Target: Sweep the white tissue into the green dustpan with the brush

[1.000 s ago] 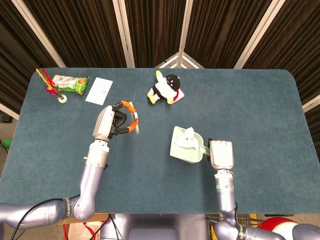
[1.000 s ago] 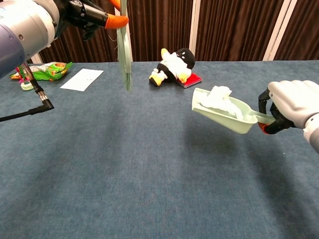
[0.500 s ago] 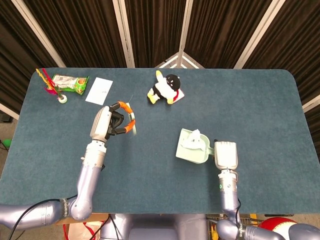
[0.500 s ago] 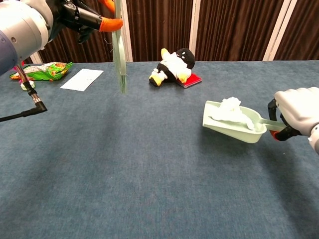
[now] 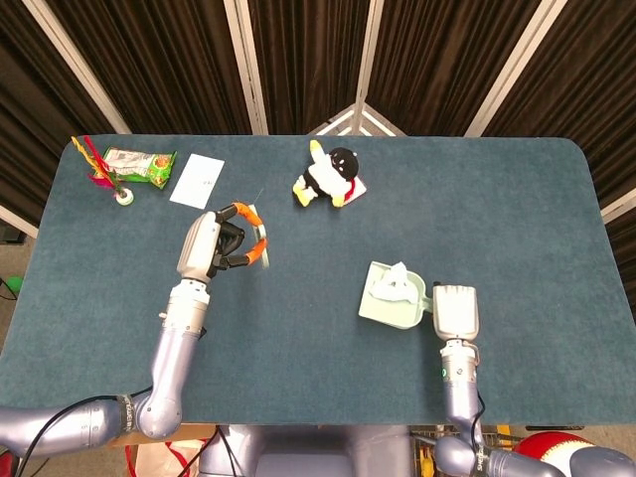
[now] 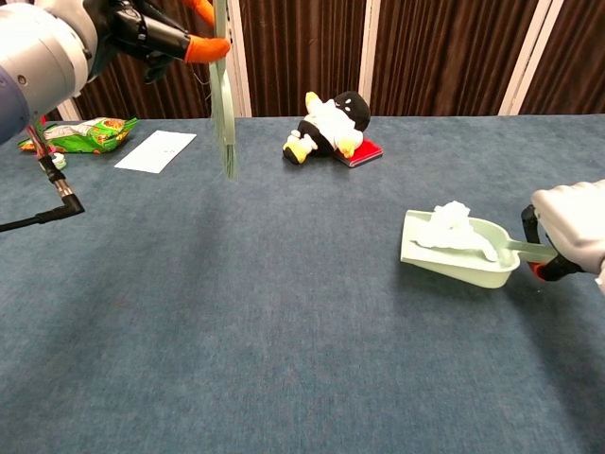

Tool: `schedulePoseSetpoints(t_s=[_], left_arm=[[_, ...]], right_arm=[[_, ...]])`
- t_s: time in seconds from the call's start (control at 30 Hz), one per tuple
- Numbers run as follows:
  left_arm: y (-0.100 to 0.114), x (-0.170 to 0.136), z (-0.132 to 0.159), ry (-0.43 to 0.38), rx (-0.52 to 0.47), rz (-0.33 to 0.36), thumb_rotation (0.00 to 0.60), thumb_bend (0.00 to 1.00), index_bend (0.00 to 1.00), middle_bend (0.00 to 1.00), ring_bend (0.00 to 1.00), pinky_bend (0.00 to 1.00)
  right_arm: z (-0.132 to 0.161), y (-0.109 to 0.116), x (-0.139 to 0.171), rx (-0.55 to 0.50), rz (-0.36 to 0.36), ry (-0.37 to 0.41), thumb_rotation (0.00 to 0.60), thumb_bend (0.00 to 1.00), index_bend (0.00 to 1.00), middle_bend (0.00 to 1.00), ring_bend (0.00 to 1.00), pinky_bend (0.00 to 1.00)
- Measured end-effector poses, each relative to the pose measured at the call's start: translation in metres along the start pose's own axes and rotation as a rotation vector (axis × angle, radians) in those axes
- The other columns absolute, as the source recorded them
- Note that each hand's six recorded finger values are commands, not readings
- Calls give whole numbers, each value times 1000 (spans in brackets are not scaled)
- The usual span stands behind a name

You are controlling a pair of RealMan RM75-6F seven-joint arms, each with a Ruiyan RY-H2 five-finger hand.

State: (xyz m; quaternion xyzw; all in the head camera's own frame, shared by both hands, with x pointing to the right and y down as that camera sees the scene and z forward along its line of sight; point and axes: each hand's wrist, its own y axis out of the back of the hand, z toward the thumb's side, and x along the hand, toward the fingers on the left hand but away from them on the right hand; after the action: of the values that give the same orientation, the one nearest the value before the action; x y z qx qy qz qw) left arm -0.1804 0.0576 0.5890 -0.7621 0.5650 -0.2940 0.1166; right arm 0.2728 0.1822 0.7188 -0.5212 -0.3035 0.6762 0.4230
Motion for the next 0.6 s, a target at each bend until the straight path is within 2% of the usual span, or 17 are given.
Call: schedulePoseSetpoints(t_s=[0.37,0.6], left_arm=[[2,0,3,-10,-4,7,600,470,790,1000,850,823],[6,-2,4,-12,-10,16,600,470,790,1000,850,823]], right_arm=[[2,-2,3,39,-4,20,600,550,525,864,815,719],[-2,-4,7,58,-2,20,600,544,365,820,769,694]])
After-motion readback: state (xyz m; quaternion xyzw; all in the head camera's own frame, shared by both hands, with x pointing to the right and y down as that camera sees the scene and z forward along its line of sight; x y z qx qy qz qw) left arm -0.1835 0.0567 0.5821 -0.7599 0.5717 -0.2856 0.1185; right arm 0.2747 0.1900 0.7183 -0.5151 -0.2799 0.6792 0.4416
